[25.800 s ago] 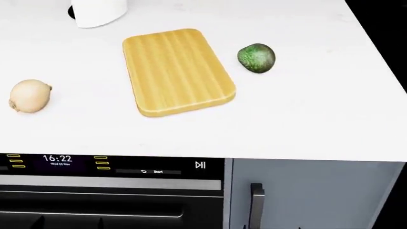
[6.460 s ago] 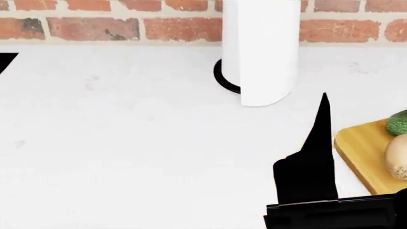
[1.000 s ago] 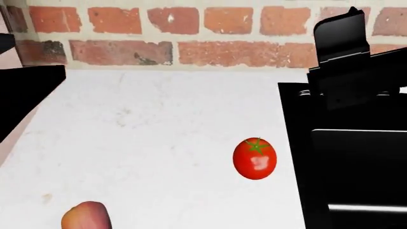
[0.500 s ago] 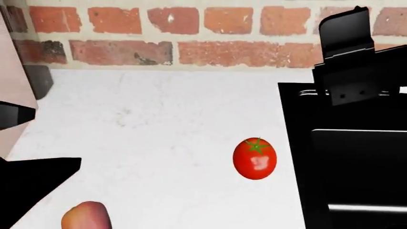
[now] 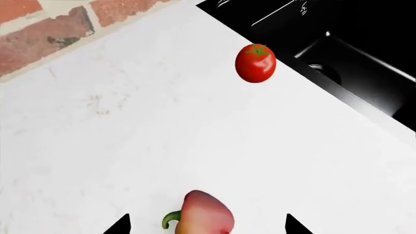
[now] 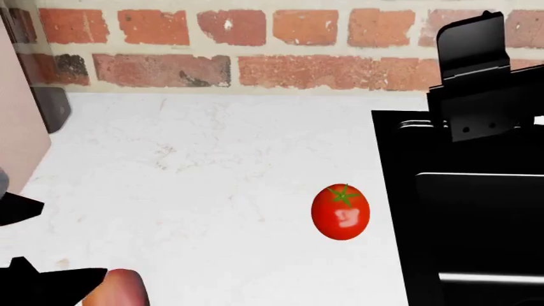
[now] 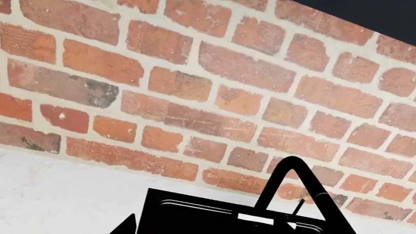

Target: Place the avocado, onion, tomato and bell pepper on the cutting board.

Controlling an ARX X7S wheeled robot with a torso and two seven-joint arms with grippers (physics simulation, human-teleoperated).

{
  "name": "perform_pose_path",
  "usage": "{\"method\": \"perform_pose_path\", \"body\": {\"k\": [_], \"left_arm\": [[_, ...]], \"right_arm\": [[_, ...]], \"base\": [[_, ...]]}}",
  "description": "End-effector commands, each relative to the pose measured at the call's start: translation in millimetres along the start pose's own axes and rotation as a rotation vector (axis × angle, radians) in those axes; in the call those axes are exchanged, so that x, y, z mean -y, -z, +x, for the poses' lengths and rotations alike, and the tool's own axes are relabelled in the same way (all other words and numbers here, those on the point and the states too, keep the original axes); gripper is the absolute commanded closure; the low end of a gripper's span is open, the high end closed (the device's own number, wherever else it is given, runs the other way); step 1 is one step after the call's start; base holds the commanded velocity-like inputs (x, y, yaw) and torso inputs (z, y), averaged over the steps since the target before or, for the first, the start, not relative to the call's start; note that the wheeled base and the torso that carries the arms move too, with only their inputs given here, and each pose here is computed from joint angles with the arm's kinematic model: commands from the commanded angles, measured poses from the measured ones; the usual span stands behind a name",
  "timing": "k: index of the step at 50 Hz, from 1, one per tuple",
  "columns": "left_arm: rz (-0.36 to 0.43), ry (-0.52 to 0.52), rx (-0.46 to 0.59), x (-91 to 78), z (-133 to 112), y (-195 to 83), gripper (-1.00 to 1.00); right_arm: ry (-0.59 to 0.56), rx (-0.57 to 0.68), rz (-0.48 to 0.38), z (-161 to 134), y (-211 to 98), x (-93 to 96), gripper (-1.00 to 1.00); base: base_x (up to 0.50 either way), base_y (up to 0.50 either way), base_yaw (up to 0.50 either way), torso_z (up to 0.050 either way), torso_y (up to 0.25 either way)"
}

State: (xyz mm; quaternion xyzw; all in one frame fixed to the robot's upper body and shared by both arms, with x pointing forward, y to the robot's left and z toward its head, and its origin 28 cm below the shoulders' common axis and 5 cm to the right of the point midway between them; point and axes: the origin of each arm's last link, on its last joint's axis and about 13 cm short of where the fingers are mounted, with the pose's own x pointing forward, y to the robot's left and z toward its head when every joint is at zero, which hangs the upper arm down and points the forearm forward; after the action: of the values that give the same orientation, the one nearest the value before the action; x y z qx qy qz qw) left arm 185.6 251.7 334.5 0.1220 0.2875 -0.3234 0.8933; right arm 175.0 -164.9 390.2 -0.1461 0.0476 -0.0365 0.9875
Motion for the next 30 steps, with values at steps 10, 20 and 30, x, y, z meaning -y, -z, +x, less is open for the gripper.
{"method": "perform_pose_path", "body": {"k": [10, 20, 30], "left_arm": [[0.053, -0.004, -0.012, -1.3, 24, -3, -1.0], [0.037, 0.013, -0.041, -3.3, 44, 2, -1.0], [0.04, -0.022, -0.061, -7.2, 56, 7, -1.0]], "right_arm": [[-0.046, 0.03, 0.011, 1, -3, -0.7, -1.0], [-0.036, 0.029, 0.005, -4, -8, 1.0, -1.0], [-0.039, 0.031, 0.004, -6, -11, -2.1, -1.0]], "base": [[0.0, 0.0, 0.0, 0.0, 0.0], [0.0, 0.0, 0.0, 0.0, 0.0], [0.0, 0.0, 0.0, 0.0, 0.0]]}}
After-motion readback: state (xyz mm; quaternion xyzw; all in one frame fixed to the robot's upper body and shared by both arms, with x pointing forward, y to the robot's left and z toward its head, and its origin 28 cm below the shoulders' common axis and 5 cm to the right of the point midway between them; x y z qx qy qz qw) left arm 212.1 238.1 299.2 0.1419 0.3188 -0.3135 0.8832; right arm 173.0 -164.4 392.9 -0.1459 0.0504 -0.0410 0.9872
